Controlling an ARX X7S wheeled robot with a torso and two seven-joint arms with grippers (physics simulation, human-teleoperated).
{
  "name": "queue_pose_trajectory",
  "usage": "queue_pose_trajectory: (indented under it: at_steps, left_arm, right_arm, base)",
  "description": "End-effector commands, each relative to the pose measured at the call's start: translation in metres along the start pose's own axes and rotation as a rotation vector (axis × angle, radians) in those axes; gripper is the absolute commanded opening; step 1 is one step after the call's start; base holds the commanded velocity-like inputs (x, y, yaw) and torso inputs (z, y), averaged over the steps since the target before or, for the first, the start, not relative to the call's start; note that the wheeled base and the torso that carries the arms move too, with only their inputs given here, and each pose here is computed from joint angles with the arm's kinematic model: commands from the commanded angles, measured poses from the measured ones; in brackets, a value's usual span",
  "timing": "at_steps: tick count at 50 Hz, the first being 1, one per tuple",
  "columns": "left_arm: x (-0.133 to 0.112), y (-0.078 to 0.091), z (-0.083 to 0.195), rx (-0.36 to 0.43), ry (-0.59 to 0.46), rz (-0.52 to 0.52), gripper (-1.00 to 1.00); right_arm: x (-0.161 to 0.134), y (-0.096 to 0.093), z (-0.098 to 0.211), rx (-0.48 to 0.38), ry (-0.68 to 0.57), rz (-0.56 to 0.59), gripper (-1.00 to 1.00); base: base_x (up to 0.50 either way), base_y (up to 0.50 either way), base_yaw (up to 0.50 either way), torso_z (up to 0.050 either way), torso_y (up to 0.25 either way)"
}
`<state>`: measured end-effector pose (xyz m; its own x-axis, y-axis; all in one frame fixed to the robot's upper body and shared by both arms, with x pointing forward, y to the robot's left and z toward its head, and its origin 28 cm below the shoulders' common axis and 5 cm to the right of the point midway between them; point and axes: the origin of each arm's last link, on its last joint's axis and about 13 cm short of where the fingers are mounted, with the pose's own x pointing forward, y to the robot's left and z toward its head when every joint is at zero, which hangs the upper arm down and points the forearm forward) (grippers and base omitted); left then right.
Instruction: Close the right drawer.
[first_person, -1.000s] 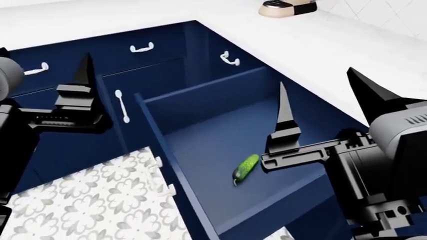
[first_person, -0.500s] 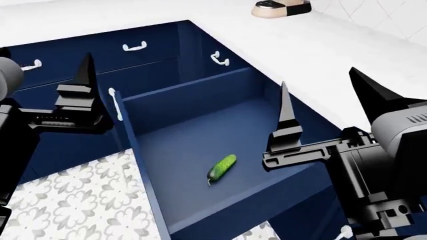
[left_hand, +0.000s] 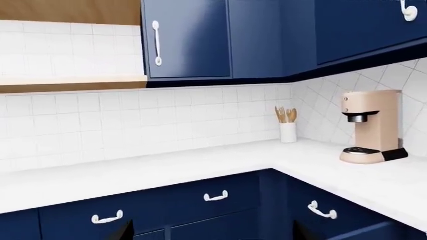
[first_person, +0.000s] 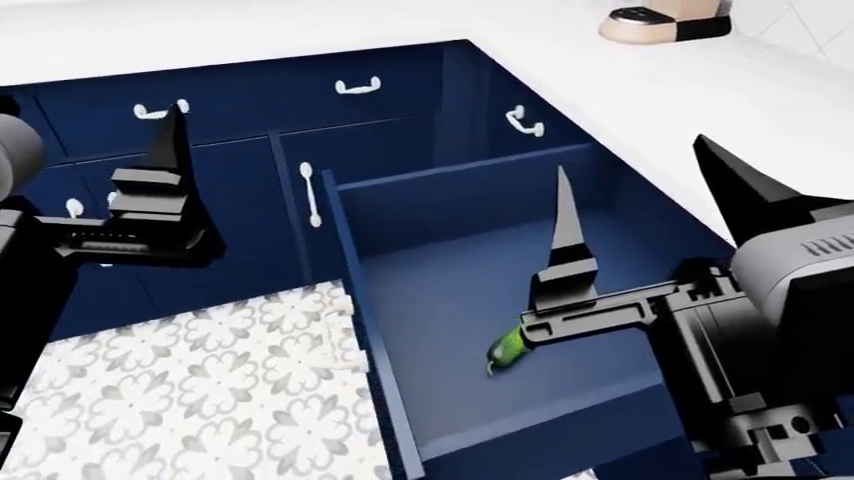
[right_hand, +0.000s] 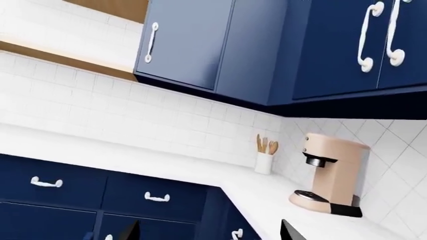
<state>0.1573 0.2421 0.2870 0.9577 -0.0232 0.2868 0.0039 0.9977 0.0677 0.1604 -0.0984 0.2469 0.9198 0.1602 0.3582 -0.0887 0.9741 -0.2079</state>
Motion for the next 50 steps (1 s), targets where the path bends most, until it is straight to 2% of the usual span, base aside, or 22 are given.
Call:
queue_pose_trajectory:
  at_steps: [1, 7, 11, 18, 23, 25, 34, 36, 37, 39, 41, 50]
  left_arm:
    - [-0.0003, 0.0003, 0.0001, 0.002, -0.002, 0.001, 1.0]
    - [-0.0006, 0.0001, 0.001, 0.001, -0.003, 0.001, 1.0]
    - [0.0002, 0.0001, 0.0002, 0.001, -0.002, 0.0, 1.0]
    - [-0.0004, 0.0001, 0.0017, 0.003, -0.003, 0.002, 1.0]
    - [-0.0007, -0.0001, 0.0021, 0.002, -0.003, 0.001, 1.0]
    - [-0.0006, -0.0003, 0.0016, 0.002, -0.003, 0.0, 1.0]
    - [-0.0011, -0.0003, 0.0015, 0.003, -0.004, -0.001, 1.0]
    - [-0.0011, -0.0002, 0.0016, 0.003, -0.004, 0.0, 1.0]
    - [-0.0008, -0.0001, 0.0011, 0.002, -0.006, -0.001, 1.0]
    - [-0.0011, -0.0001, 0.0017, 0.003, -0.006, 0.001, 1.0]
    - [-0.001, -0.0006, 0.0011, 0.003, -0.005, -0.001, 1.0]
    - [-0.0007, -0.0004, 0.0013, 0.003, -0.006, -0.001, 1.0]
  right_arm:
    - [-0.0001, 0.0012, -0.0012, -0.011, 0.001, 0.002, 1.0]
    - [-0.0017, 0.0022, -0.0004, 0.007, 0.012, 0.027, 1.0]
    - [-0.0005, 0.0014, -0.0012, 0.031, 0.015, 0.025, 1.0]
    - [0.0001, 0.001, -0.002, 0.018, 0.029, -0.001, 1.0]
    - [0.0017, 0.0003, -0.0025, 0.004, 0.032, -0.017, 1.0]
    - [0.0, 0.0, 0.0001, 0.028, 0.003, 0.006, 1.0]
    - [0.0008, 0.0002, -0.0022, 0.011, 0.023, -0.005, 1.0]
    - [0.0007, 0.0007, -0.0022, 0.026, 0.026, -0.007, 1.0]
    - [-0.0002, 0.0004, -0.0006, 0.069, 0.0, -0.006, 1.0]
    - [-0.0004, 0.0005, -0.0025, 0.018, 0.008, 0.009, 1.0]
    - [-0.0002, 0.0007, -0.0019, 0.003, 0.004, 0.009, 1.0]
    - [-0.0008, 0.001, -0.0007, -0.013, 0.004, 0.008, 1.0]
  base:
    - [-0.25, 0.08, 0.0, 0.0, 0.0]
    - [-0.01, 0.0, 0.0, 0.0, 0.0]
    - [0.48, -0.15, 0.0, 0.0, 0.0]
    - [0.45, -0.14, 0.0, 0.0, 0.0]
    - [0.0, 0.0, 0.0, 0.0, 0.0]
    - [0.0, 0.0, 0.0, 0.0, 0.0]
    - [0.14, 0.46, 0.0, 0.0, 0.0]
    - [0.0, 0.0, 0.0, 0.0, 0.008]
    - [0.0, 0.0, 0.0, 0.0, 0.0]
    - [0.0, 0.0, 0.25, 0.0, 0.0]
    - [0.0, 0.0, 0.5, 0.0, 0.0]
    - [0.0, 0.0, 0.5, 0.0, 0.0]
